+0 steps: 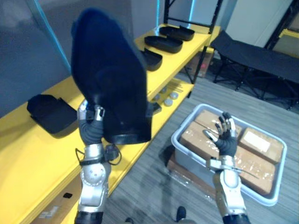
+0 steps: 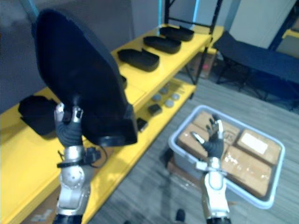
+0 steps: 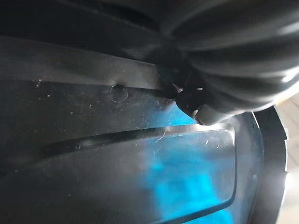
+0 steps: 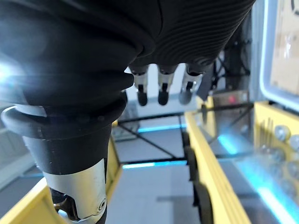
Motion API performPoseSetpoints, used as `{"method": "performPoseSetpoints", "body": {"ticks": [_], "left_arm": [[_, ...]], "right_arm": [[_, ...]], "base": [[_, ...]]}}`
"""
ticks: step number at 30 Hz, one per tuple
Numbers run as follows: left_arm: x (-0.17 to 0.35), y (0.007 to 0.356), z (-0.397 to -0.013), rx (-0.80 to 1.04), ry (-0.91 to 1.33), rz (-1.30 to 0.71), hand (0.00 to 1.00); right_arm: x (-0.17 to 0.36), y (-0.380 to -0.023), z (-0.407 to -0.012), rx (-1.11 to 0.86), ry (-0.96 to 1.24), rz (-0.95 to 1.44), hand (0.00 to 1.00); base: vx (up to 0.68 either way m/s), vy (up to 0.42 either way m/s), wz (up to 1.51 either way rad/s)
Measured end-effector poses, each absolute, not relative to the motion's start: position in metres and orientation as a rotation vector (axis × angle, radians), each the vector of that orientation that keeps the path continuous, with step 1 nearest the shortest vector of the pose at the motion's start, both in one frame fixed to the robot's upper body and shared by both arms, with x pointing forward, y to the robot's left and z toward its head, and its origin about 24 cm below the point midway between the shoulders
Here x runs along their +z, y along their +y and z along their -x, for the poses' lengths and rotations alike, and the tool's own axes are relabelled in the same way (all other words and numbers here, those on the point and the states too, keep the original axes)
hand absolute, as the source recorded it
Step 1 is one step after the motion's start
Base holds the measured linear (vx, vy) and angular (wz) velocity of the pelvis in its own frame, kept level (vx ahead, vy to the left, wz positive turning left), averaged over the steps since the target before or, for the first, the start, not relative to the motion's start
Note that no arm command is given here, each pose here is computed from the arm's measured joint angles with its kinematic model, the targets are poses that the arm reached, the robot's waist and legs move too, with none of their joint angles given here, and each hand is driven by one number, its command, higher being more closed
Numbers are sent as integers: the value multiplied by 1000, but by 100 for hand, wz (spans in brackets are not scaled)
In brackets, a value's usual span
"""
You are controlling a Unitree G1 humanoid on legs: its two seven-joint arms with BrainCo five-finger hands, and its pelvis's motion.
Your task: Walk over and take plastic housings, then place them on the shelf
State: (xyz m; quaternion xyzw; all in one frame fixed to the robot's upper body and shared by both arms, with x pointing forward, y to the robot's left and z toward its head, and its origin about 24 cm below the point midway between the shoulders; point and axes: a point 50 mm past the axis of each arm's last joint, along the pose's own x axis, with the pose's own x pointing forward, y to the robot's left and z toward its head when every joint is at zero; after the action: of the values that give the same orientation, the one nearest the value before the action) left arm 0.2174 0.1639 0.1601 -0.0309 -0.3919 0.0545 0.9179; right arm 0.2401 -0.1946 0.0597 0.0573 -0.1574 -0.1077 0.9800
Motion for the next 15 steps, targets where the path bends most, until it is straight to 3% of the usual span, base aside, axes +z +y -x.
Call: {"method": "performPoseSetpoints", "body": {"ticks": [7, 15], "left_arm": [[171, 192, -199, 240, -836, -37, 100], [155, 246, -157, 562, -694, -266, 100]], "right_arm": [[88, -170, -253, -49, -436, -187, 0], [97, -131, -266, 146, -447, -264, 0]], "base": [[-29, -17, 24], [23, -36, 52]]}}
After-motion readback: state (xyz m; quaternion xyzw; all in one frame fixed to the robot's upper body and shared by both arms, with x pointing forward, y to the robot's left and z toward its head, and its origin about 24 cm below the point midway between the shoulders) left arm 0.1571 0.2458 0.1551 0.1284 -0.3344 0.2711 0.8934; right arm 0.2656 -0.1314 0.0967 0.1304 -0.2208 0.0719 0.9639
